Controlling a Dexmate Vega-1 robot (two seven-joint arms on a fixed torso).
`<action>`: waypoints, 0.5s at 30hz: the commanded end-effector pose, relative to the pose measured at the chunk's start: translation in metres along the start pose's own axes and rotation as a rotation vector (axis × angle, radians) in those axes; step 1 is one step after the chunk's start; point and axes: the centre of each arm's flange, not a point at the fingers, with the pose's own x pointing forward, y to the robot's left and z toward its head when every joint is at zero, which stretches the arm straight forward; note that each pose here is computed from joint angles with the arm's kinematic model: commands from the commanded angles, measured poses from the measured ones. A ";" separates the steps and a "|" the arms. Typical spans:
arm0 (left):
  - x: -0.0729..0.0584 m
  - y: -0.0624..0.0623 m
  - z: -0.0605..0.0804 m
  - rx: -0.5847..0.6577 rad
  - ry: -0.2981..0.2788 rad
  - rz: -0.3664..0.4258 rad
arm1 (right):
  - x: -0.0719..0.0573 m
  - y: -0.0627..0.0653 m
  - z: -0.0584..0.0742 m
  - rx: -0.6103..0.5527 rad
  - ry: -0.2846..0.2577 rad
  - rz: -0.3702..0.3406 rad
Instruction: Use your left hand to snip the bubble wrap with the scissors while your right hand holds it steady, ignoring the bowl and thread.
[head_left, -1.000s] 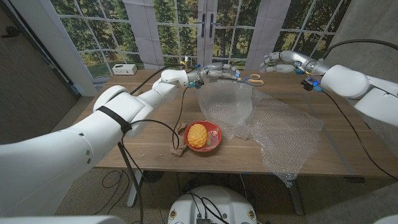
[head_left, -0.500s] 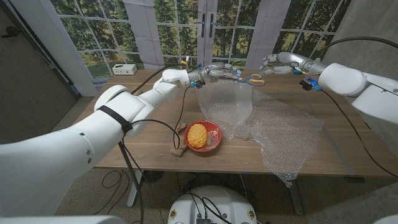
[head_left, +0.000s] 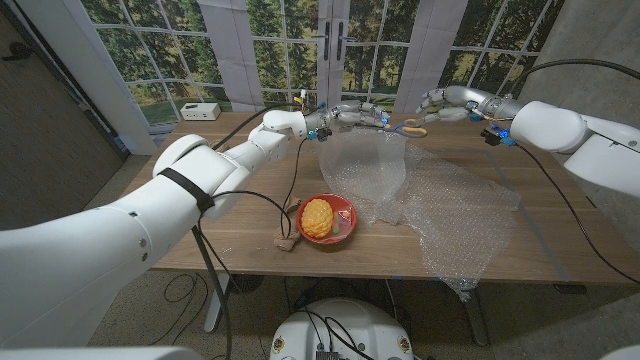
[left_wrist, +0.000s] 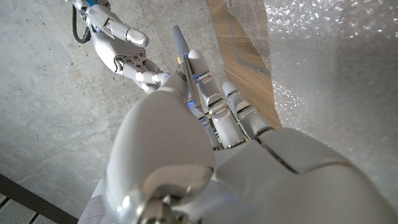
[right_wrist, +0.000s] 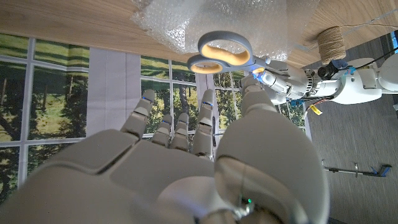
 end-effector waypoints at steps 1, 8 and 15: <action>0.003 -0.001 0.001 0.002 0.010 -0.007 | 0.007 0.001 -0.006 0.013 -0.003 0.027; 0.005 -0.004 0.002 0.011 0.005 -0.020 | 0.008 0.000 -0.007 0.000 0.000 0.045; 0.007 -0.007 0.005 0.020 -0.007 -0.034 | 0.005 0.000 -0.009 0.001 0.014 0.058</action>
